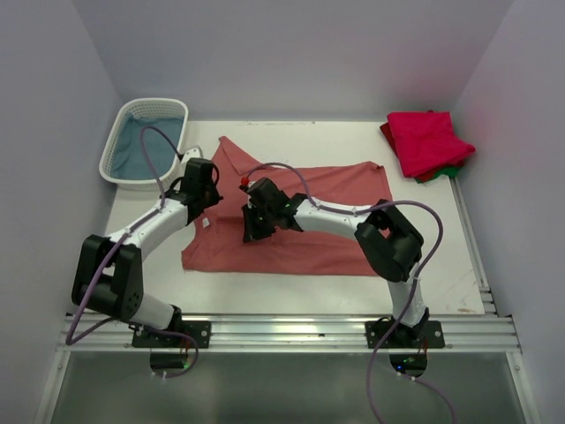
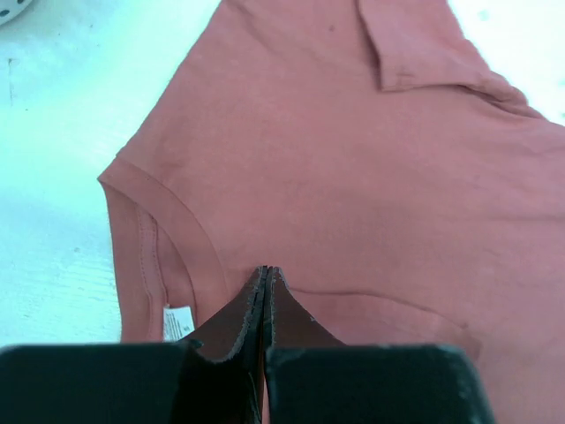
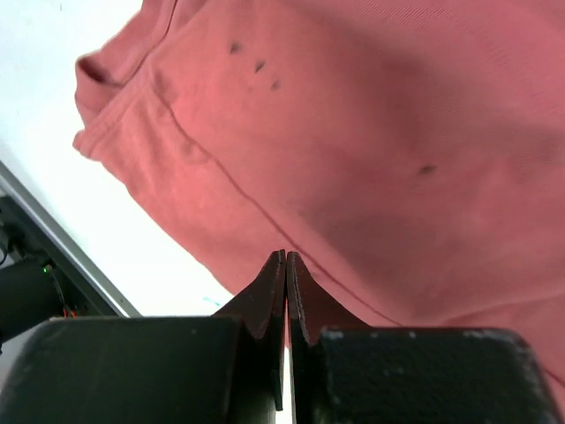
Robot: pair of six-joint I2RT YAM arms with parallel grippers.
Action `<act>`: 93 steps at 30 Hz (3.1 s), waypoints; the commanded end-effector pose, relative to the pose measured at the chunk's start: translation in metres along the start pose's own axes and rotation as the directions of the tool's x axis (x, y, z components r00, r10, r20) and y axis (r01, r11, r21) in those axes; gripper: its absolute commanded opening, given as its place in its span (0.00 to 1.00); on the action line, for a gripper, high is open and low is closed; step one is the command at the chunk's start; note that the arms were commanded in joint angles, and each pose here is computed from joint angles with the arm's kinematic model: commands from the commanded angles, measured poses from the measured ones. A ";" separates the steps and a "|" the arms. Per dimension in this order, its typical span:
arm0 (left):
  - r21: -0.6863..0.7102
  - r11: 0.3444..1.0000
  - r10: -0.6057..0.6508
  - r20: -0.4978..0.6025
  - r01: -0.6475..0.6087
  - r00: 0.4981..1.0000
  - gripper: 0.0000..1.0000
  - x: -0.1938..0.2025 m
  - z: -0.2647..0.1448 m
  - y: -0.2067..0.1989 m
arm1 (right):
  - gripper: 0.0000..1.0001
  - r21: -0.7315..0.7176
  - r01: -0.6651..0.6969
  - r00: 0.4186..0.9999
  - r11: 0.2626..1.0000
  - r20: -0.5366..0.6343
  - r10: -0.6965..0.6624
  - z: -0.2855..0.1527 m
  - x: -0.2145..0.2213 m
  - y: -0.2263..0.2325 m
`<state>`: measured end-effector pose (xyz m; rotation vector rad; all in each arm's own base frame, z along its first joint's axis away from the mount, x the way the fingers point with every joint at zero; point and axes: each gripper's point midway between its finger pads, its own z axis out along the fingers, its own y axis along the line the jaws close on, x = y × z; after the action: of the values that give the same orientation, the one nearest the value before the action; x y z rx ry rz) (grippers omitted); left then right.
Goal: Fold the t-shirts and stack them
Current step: Fold the tshirt
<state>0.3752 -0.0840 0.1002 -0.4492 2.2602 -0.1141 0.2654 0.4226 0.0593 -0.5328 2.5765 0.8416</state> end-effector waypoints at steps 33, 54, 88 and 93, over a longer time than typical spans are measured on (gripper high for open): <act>0.249 0.959 -0.064 -0.288 0.139 0.955 0.21 0.071 0.029 -0.009 | 0.00 0.025 -0.013 0.997 1.000 -0.075 0.015 0.024 0.033 -0.016; 0.323 0.941 -0.089 -0.069 0.106 0.994 0.00 -0.007 0.013 -0.032 | 0.00 0.031 -0.012 0.996 0.999 -0.087 0.014 0.027 0.035 -0.019; 0.283 0.956 -0.130 0.181 0.075 0.975 1.00 -0.074 -0.024 -0.025 | 0.99 0.072 0.107 0.979 0.992 0.164 -0.118 -0.053 -0.043 -0.002; 0.260 0.963 -0.102 0.133 0.064 0.986 0.97 -0.098 0.024 -0.048 | 0.99 0.134 0.081 0.965 0.988 0.238 -0.111 -0.096 -0.073 -0.029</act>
<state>0.4251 -0.0884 0.1527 -0.4386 2.0866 -0.4034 0.2934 0.3879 0.1191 -0.5301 2.4045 0.7541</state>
